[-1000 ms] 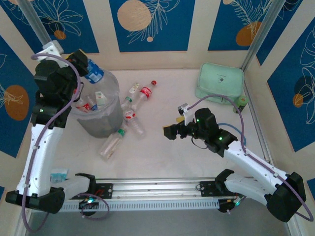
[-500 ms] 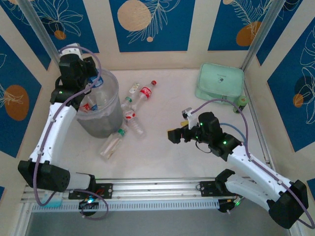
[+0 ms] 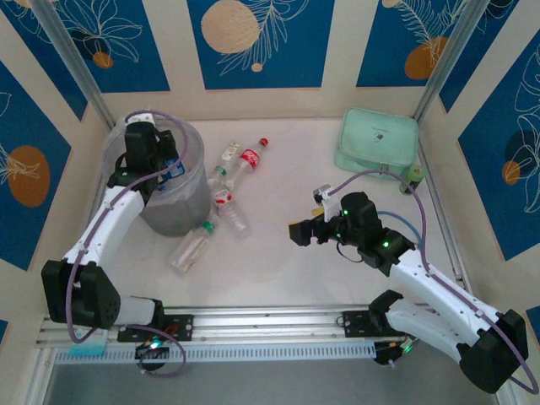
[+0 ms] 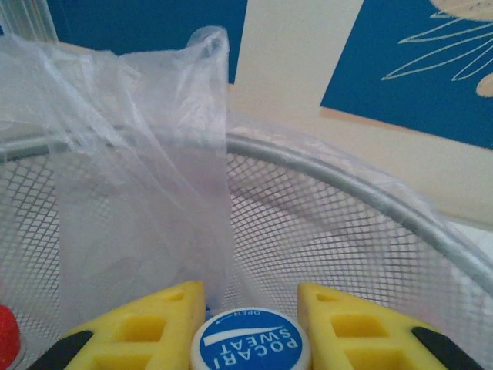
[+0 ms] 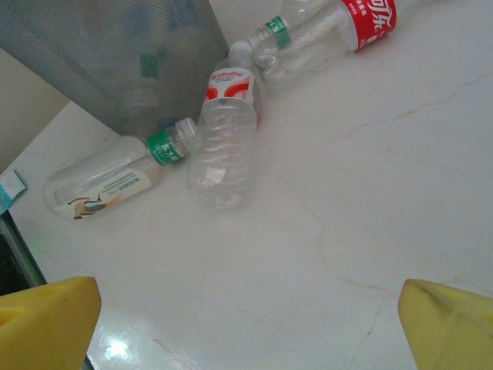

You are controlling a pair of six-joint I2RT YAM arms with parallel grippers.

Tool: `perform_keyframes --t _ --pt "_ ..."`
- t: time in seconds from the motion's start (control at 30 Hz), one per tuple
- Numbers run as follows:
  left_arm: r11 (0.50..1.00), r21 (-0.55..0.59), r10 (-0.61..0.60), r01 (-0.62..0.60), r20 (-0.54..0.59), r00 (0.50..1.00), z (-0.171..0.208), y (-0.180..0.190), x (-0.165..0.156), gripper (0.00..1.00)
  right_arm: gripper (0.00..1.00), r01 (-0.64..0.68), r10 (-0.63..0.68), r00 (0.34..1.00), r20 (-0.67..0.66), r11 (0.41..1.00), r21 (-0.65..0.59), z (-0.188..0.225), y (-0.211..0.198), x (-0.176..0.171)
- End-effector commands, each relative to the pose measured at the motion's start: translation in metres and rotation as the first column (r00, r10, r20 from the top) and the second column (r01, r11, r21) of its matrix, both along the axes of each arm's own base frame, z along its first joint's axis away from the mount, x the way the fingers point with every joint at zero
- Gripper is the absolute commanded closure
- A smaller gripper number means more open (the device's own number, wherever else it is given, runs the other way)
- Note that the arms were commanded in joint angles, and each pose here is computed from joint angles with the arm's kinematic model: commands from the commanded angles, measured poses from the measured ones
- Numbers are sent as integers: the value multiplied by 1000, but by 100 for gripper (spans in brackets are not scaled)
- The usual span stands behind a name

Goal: Put the plastic bottles in the bin

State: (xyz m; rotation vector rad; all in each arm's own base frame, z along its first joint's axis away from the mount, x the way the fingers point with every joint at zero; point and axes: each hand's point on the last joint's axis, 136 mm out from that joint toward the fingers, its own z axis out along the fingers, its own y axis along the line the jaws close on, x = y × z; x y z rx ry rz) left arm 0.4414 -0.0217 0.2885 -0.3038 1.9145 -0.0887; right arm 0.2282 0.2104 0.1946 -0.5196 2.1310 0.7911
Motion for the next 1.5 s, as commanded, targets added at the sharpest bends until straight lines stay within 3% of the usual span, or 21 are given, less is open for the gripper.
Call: perform_keyframes --t 0.0,0.23,0.4,0.73,0.83,1.13,1.47 --pt "999 -36 -16 13 -80 997 -45 -4 4 100 1 1 -1 1000 2 1000 -10 -4 -3 0" --pt "991 -127 -63 44 -150 987 -87 -18 3 100 1 -6 6 1000 -17 1000 -12 -9 1 2" --pt "984 -164 -92 66 -158 983 -94 -25 4 99 1 -16 15 999 -43 1000 -21 -12 5 4" --pt "990 -83 -117 110 -95 989 -29 -23 0 38 1 -38 36 997 -72 999 -23 -17 12 8" --pt "992 -45 -124 121 -68 990 -1 -21 -6 27 1 -48 46 996 -80 998 -30 -18 16 8" --pt "990 52 -127 130 -53 990 63 -10 -46 0 1 -103 94 988 -123 992 -74 -30 29 3" --pt "949 -102 -308 298 -104 946 74 -41 -113 0 1 -213 180 968 -177 959 -189 -52 60 -3"
